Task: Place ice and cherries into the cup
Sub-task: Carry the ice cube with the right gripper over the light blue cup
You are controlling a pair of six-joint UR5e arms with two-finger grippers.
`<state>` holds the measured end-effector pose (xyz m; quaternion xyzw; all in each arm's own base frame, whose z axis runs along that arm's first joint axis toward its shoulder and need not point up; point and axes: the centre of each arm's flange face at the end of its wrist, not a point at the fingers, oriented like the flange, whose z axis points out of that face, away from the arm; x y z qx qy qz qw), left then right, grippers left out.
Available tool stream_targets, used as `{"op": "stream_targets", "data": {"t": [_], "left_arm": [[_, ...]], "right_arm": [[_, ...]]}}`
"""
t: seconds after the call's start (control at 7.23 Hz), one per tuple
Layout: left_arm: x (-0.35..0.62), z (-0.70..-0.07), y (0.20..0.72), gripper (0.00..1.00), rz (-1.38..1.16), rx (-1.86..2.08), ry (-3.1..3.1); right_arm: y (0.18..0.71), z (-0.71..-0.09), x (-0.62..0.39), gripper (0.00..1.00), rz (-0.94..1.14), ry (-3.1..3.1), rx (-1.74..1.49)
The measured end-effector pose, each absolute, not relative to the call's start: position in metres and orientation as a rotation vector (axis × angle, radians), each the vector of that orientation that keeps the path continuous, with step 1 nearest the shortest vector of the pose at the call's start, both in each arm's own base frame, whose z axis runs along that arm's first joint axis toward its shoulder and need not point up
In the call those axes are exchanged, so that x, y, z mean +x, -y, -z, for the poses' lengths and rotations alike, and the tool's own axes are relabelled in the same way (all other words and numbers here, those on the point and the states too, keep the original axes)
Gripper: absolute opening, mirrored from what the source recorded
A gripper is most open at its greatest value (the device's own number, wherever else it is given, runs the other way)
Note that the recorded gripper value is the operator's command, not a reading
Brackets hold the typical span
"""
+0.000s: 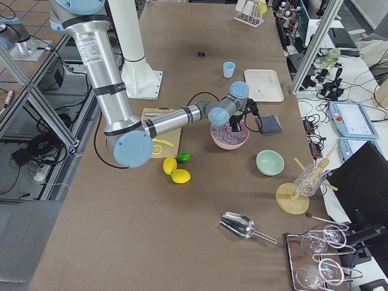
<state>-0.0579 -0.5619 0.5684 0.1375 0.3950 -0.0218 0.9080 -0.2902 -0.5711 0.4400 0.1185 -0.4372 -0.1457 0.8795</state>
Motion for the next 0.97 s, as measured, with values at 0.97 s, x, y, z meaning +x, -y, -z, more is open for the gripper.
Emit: {"op": "stream_targets", "data": {"t": [0.97], "left_arm": [[-0.058, -0.578, 0.553, 0.98, 0.043, 0.289, -0.816]], "right_arm": [[0.544, -0.148, -0.486, 0.00, 0.060, 0.995, 0.228]]}}
